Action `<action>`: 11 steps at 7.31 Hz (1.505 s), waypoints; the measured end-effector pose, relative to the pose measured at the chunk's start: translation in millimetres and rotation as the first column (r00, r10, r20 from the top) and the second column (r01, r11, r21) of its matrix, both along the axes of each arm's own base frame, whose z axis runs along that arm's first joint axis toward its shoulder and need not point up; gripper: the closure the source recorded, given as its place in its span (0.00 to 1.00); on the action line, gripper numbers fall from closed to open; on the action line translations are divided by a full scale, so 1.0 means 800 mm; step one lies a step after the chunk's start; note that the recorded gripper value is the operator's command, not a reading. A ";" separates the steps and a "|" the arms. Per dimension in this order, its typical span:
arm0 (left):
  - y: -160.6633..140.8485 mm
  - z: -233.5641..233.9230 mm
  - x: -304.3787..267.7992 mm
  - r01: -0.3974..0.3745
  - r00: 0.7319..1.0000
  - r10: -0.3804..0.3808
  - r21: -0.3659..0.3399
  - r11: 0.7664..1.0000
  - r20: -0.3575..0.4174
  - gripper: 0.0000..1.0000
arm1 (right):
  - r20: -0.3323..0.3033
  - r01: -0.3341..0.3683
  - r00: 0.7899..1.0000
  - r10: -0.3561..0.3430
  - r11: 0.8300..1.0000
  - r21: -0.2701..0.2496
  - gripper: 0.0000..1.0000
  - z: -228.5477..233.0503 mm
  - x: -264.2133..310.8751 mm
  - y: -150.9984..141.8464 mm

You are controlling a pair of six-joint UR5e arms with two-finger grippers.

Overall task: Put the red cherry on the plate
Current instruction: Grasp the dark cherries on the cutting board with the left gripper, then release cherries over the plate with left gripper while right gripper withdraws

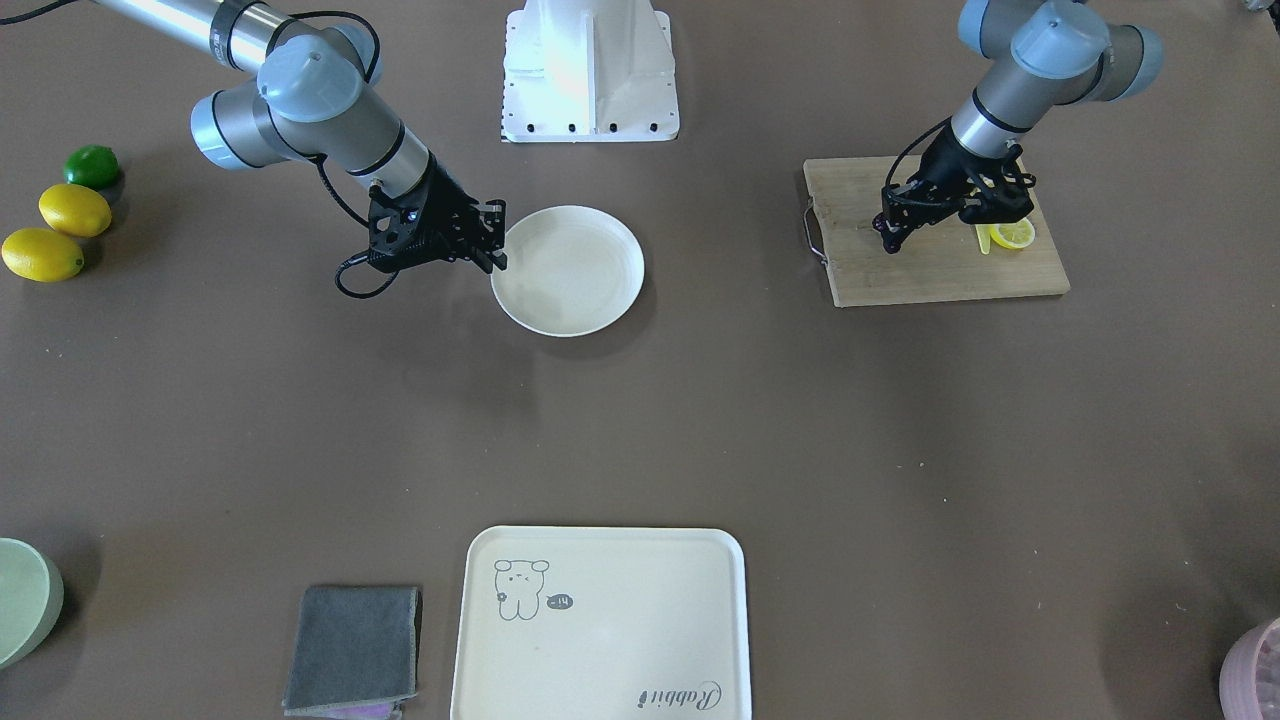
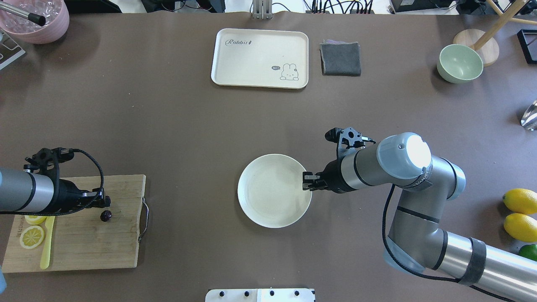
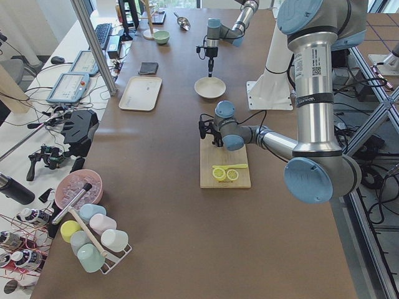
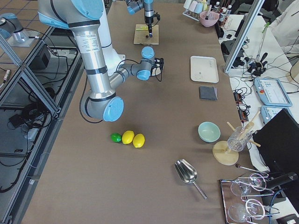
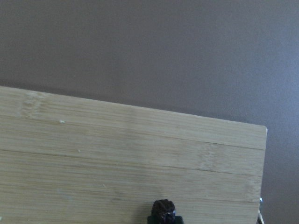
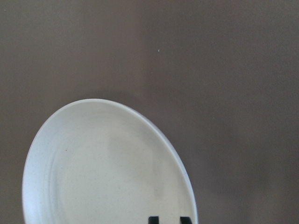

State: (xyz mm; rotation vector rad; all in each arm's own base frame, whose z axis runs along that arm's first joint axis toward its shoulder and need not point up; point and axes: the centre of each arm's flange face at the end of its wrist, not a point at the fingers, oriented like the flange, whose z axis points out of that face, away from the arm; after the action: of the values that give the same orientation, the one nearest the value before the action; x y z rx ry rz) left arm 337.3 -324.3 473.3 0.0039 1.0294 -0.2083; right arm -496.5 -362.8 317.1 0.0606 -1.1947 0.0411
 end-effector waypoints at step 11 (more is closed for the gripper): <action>-0.016 -0.356 0.300 0.110 0.986 -0.117 -0.060 0.992 -0.119 0.84 | -0.067 -0.001 0.998 0.002 1.000 0.024 0.00 0.123 0.246 -0.113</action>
State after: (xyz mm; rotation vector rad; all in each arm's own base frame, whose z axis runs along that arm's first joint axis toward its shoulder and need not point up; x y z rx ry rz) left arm 577.5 -337.2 188.2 0.0013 1.1468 -0.3435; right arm -299.4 -453.5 415.8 0.0834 -1.1279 0.0257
